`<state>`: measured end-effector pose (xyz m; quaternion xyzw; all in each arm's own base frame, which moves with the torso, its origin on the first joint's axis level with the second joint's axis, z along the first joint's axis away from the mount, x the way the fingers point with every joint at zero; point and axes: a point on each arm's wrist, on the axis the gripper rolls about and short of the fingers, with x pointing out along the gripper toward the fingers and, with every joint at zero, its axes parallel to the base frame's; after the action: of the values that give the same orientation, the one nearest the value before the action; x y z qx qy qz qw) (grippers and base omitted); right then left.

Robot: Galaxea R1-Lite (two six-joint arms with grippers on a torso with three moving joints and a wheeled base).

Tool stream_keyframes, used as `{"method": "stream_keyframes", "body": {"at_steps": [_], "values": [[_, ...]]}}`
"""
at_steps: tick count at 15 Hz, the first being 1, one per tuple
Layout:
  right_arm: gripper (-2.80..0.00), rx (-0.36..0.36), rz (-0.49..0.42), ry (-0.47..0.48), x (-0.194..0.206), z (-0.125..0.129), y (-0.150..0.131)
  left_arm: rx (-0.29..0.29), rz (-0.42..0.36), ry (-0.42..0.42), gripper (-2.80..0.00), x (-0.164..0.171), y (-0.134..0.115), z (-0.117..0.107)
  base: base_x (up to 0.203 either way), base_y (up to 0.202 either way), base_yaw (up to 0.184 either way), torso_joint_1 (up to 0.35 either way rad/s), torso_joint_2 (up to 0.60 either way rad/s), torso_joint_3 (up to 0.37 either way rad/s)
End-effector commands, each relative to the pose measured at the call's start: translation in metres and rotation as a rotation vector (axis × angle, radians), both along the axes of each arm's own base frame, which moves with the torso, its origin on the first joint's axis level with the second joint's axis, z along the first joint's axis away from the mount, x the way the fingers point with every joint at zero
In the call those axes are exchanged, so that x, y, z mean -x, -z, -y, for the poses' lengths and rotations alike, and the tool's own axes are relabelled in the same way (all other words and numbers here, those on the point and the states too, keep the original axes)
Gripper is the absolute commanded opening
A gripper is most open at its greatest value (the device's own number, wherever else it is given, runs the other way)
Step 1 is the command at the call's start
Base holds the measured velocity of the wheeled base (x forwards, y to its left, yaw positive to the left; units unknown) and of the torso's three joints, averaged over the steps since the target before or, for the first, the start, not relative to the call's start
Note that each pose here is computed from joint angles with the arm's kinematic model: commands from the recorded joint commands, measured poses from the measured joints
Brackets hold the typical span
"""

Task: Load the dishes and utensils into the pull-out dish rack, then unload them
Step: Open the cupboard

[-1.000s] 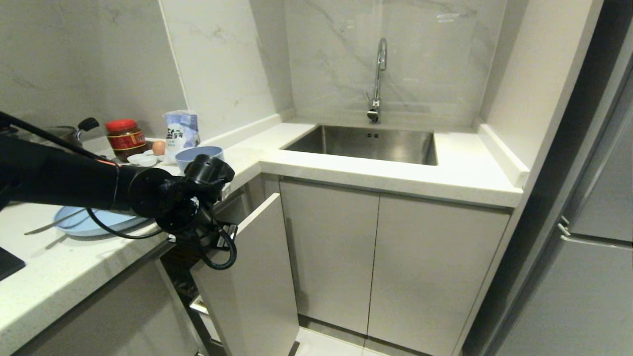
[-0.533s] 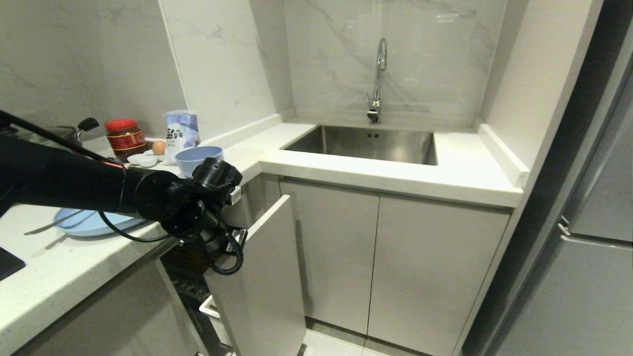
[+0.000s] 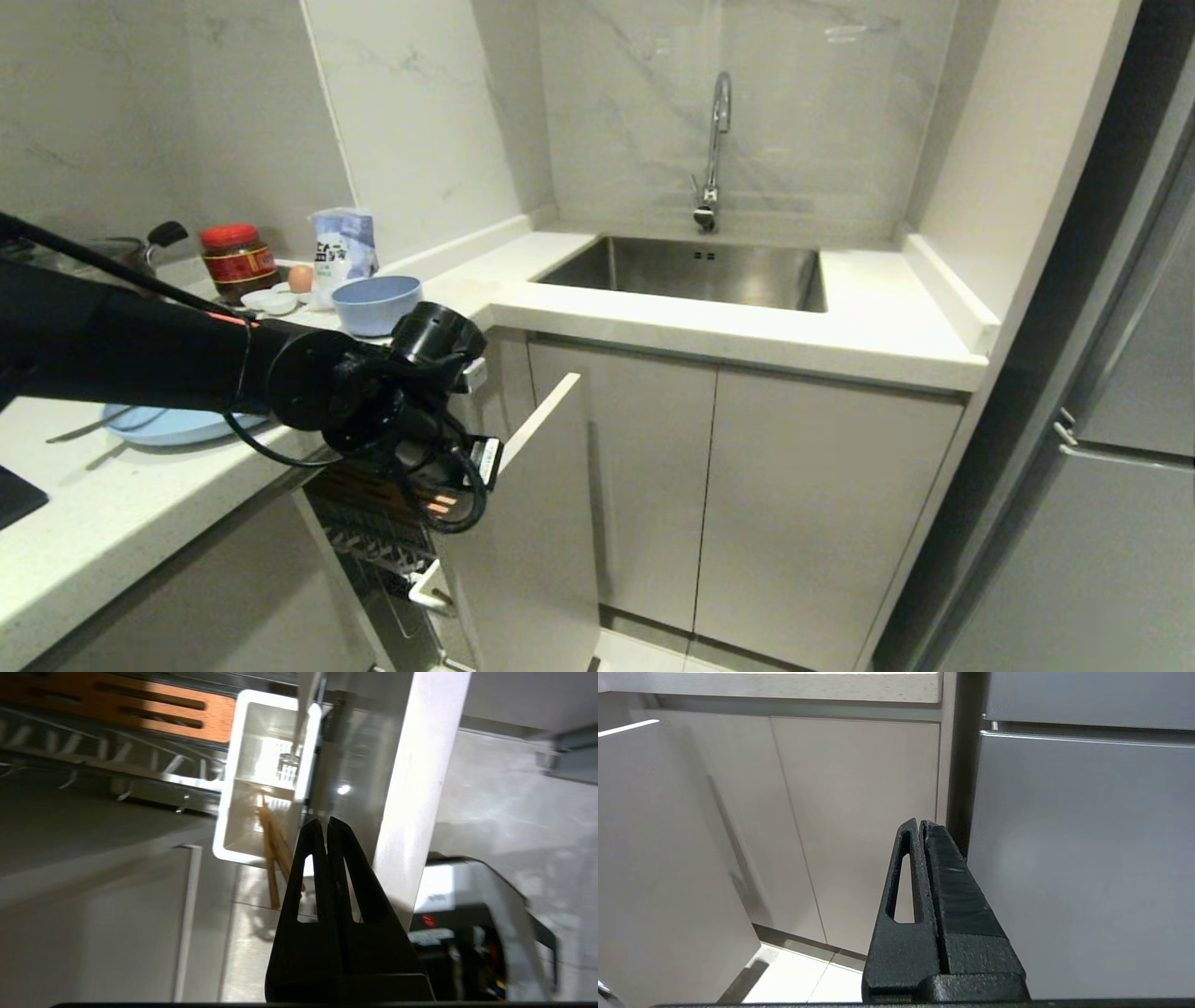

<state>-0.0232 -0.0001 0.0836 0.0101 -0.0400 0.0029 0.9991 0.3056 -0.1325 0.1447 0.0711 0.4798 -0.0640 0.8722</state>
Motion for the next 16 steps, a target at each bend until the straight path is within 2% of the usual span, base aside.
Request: {"method": "stream_keyframes", "body": {"at_steps": [1, 6, 11, 16], "values": [[-2.8, 0.0, -0.025, -0.001, -0.002, 0.0, 0.007, 0.038, -0.014, 0.027, -2.8, 0.008, -0.001, 0.013, 0.0, 0.0, 0.0, 0.0, 0.0, 0.0], [-2.8, 0.0, -0.025, -0.001, -0.002, 0.0, 0.007, 0.169, -0.09, 0.087, -2.8, 0.022, 0.003, 0.036, 0.0, 0.0, 0.0, 0.0, 0.0, 0.0], [-2.8, -0.001, -0.025, -0.001, -0.002, 0.0, 0.007, 0.357, -0.202, 0.148, -2.8, 0.036, 0.0, 0.057, 0.0, 0.0, 0.0, 0.0, 0.0, 0.0], [-2.8, 0.0, -0.025, -0.001, -0.002, 0.0, 0.007, 0.416, -0.246, 0.181, -2.8, 0.047, -0.002, 0.07, 0.0, 0.0, 0.0, 0.0, 0.0, 0.0]]}}
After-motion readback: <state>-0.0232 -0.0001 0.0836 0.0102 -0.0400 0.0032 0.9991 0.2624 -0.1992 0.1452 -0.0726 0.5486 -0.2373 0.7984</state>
